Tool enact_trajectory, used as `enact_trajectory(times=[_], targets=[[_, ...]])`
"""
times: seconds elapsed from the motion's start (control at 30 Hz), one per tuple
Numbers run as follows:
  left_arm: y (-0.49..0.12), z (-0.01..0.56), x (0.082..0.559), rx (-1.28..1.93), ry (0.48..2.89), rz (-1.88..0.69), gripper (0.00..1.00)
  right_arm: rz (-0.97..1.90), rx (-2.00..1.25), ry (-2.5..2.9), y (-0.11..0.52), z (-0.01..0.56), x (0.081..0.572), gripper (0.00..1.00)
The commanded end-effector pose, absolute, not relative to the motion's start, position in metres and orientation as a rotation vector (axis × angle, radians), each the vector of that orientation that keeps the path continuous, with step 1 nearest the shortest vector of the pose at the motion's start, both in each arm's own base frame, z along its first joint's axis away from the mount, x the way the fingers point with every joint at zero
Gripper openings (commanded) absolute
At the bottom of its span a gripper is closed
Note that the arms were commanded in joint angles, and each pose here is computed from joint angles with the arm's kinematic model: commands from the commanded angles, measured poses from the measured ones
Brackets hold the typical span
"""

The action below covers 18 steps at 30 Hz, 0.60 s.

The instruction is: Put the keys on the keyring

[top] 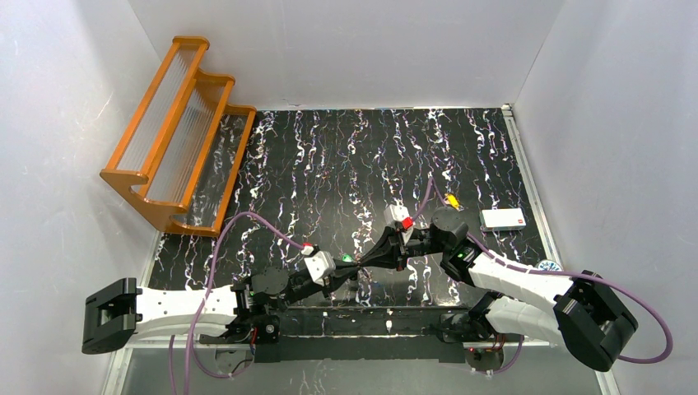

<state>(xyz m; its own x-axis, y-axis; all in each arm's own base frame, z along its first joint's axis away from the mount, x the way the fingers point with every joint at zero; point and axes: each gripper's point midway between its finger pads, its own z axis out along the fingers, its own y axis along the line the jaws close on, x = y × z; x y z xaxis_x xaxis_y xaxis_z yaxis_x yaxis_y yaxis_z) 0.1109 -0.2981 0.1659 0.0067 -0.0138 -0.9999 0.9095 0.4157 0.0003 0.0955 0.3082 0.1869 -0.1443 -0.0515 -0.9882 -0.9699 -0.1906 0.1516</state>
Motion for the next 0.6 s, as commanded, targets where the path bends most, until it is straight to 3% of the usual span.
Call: enact_trajectory(times=[0.0,0.13,0.37,0.47,0.57], targets=[[-0.299,0.197,0.121,0.785,1.319,-0.890,0.02,1.451,-1.339,1.172,0.311,0.199,0.090,0.01],[-0.298,0.195,0.124,0.749,1.351,-0.891,0.00,1.434,-1.346,1.189,0.310,0.195,0.092,0.01],[-0.289,0.189,0.131,0.727,1.390,-0.842,0.00,1.386,-1.283,1.220,0.314,0.209,0.105,0.67],[-0.286,0.187,0.132,0.727,1.394,-0.828,0.00,1.382,-1.268,1.232,0.319,0.222,0.111,0.83],[-0.283,0.186,0.133,0.721,1.398,-0.816,0.00,1.391,-1.266,1.211,0.322,0.235,0.113,0.91]])
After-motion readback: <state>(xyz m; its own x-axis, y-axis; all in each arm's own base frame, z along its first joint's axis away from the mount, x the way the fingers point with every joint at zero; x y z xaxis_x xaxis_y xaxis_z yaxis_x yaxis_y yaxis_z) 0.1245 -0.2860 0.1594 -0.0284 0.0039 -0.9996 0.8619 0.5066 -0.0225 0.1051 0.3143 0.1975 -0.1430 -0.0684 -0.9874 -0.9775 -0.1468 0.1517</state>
